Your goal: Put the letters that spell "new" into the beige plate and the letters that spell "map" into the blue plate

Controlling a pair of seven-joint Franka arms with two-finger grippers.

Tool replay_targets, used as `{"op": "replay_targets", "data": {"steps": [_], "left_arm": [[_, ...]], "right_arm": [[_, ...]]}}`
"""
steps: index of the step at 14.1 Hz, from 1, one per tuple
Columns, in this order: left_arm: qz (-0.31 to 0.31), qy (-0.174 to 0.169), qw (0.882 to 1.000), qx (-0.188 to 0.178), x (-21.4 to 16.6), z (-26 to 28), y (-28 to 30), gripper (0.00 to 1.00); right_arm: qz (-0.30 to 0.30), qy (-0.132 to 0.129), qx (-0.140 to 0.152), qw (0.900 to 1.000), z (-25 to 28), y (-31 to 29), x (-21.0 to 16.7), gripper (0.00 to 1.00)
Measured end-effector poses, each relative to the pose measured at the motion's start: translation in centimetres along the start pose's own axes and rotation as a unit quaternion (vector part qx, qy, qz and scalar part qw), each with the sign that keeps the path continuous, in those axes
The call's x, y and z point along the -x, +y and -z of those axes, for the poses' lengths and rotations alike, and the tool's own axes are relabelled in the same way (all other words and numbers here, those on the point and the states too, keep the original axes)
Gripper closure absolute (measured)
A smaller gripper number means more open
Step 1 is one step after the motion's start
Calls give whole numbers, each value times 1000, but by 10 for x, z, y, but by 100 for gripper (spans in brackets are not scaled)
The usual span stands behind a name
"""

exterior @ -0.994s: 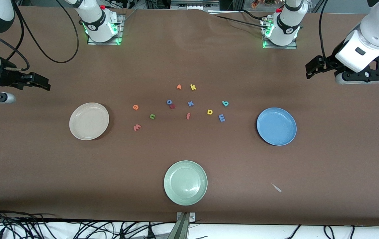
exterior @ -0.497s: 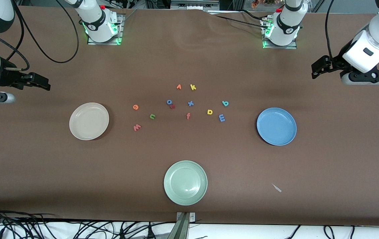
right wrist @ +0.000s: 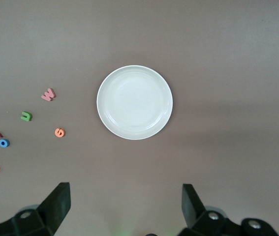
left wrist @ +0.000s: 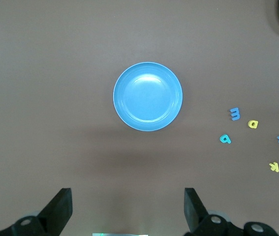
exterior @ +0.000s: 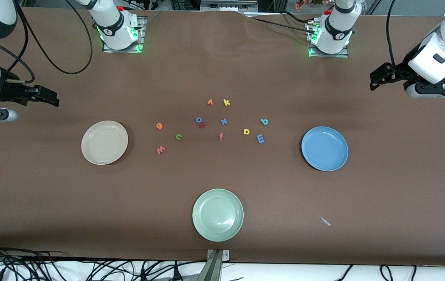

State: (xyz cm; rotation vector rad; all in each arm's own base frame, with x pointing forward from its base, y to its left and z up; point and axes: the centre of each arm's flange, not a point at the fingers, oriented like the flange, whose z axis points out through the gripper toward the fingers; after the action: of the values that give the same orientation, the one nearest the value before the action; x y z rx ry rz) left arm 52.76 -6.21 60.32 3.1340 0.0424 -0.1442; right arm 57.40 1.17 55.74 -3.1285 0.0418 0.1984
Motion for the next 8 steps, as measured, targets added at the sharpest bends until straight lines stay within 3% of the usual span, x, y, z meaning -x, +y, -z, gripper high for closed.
{"op": "replay_targets", "data": {"steps": [8], "left_arm": [[-13,13,1000,-16,-13,9,-3,0]], "right_arm": [[0,1,0,1000,0,0,0,0]]}}
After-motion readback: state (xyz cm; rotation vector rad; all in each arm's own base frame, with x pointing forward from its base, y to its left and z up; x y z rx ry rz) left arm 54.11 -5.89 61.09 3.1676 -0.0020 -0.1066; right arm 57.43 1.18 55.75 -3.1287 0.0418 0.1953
